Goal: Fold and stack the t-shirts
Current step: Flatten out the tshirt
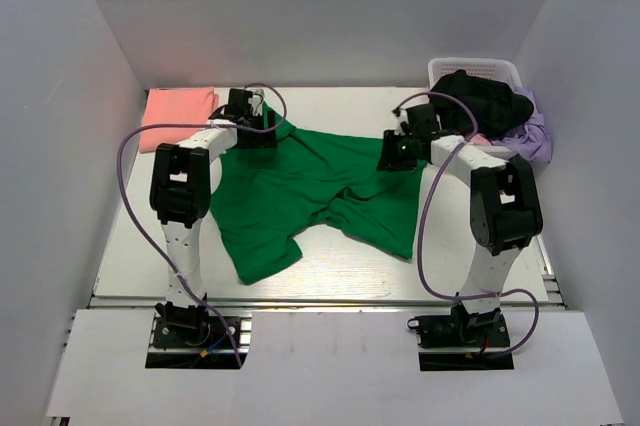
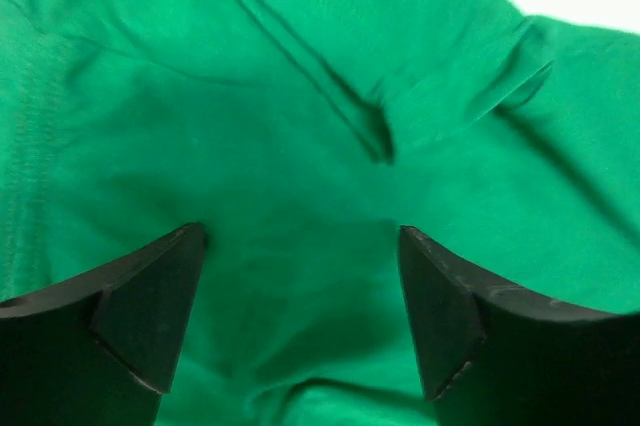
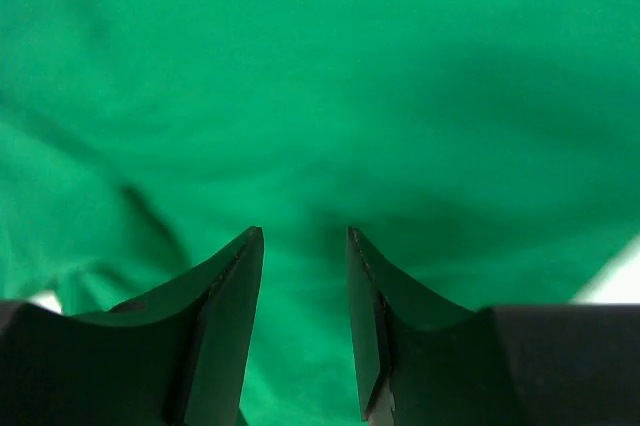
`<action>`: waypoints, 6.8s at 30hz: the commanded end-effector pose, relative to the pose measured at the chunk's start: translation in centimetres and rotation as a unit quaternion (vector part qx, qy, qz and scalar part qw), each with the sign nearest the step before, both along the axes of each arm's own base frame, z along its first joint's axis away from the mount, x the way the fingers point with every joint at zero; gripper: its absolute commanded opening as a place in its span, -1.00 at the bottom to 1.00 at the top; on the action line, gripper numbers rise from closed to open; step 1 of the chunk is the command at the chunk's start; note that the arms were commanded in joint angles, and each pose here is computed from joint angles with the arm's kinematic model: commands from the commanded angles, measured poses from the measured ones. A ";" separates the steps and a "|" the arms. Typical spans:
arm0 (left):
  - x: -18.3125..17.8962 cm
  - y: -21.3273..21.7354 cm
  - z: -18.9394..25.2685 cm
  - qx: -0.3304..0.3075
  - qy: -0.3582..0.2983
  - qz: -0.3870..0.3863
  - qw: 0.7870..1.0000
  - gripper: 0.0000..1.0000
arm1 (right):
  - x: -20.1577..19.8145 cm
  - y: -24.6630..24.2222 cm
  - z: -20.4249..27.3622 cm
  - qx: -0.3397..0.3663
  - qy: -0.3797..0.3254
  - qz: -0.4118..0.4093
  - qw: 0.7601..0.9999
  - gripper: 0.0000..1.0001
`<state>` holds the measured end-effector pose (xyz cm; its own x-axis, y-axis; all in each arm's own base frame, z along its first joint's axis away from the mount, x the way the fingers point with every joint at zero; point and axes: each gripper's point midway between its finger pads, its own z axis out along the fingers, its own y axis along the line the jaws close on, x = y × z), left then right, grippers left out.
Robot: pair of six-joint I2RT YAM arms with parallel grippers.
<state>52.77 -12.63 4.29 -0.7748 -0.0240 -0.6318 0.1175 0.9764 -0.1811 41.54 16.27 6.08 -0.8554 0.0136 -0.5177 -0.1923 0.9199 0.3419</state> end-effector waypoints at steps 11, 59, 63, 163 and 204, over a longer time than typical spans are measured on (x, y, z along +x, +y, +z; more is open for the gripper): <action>-0.1 -0.1 1.2 0.017 -0.013 -0.020 1.000 -1.00 | -5.1 10.4 1.5 -0.014 -0.093 0.344 0.934 -0.06; -0.9 -0.8 2.5 -0.005 -0.036 -0.035 0.999 -1.00 | -1.5 8.9 4.9 -0.140 -0.143 0.181 0.963 0.01; -1.3 -0.7 2.3 -0.005 -0.035 -0.035 0.999 -1.00 | -4.4 8.9 2.8 -0.123 -0.110 0.232 0.959 0.01; -5.6 0.5 2.3 0.052 -0.001 -0.118 0.992 0.99 | 17.6 0.2 7.8 -0.064 -0.186 0.028 0.980 0.51; -6.2 -31.3 -2.9 0.092 -0.089 -0.315 0.940 0.99 | -13.8 -7.5 -0.8 -0.074 0.017 -0.101 0.992 -0.20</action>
<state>47.17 -45.05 2.86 -0.4721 0.4713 -0.7450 0.7192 0.6946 -0.0163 25.86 8.95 4.12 -0.8891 0.1243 -0.4404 0.0237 0.9736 0.2270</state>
